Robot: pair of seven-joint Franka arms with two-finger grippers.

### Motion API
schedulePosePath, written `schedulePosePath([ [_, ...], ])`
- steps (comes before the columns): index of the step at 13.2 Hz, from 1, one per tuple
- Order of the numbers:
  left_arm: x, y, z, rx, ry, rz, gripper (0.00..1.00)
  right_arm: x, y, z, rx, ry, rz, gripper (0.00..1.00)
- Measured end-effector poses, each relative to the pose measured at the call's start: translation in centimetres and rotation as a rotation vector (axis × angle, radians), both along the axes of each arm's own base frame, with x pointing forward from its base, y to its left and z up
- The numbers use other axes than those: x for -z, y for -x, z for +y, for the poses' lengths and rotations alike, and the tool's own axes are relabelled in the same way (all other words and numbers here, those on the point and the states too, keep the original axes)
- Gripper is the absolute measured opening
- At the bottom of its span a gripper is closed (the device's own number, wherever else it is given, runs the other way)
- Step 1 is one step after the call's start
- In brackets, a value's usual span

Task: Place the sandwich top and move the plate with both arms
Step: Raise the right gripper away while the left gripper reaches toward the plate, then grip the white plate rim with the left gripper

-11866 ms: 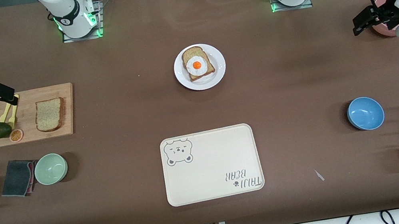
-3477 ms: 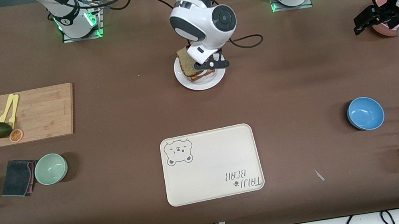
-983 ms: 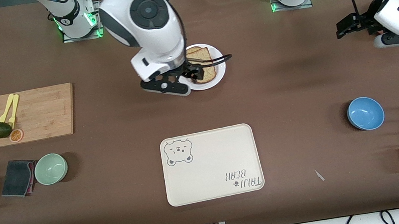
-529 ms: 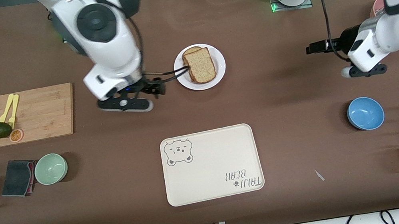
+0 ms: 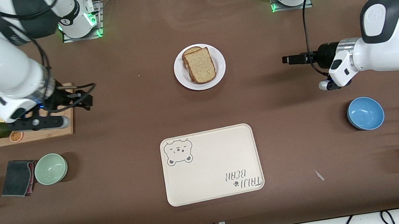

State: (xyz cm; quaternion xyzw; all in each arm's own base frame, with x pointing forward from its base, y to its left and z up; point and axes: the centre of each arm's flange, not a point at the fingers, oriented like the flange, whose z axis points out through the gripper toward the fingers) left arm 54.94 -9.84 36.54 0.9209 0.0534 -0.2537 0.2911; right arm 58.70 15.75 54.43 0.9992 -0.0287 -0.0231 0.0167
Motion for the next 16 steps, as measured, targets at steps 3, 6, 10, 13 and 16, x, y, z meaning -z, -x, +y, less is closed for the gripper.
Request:
schedulePosePath([
  [3, 4.0, 1.4, -0.6, -0.022, 0.093, 0.003, 1.0, -2.3, 1.0, -7.4, -0.039, -0.049, -0.012, 1.0],
  [6, 7.4, 2.3, -1.8, -0.017, 0.175, -0.05, 1.0, -4.6, 2.7, -13.1, -0.079, -0.046, -0.018, 1.0],
  [10, 13.5, 4.9, -2.9, -0.071, 0.338, -0.11, 1.0, -6.5, 4.1, -14.3, -0.071, -0.048, -0.029, 1.0],
  [13, 17.4, 6.2, -4.7, -0.096, 0.447, -0.129, 1.0, -6.9, 4.5, -14.3, -0.073, -0.047, -0.031, 1.0],
  [16, 20.2, 7.6, -7.2, -0.062, 0.514, -0.13, 0.99, -6.7, 4.6, -14.3, -0.073, -0.047, -0.017, 1.0],
])
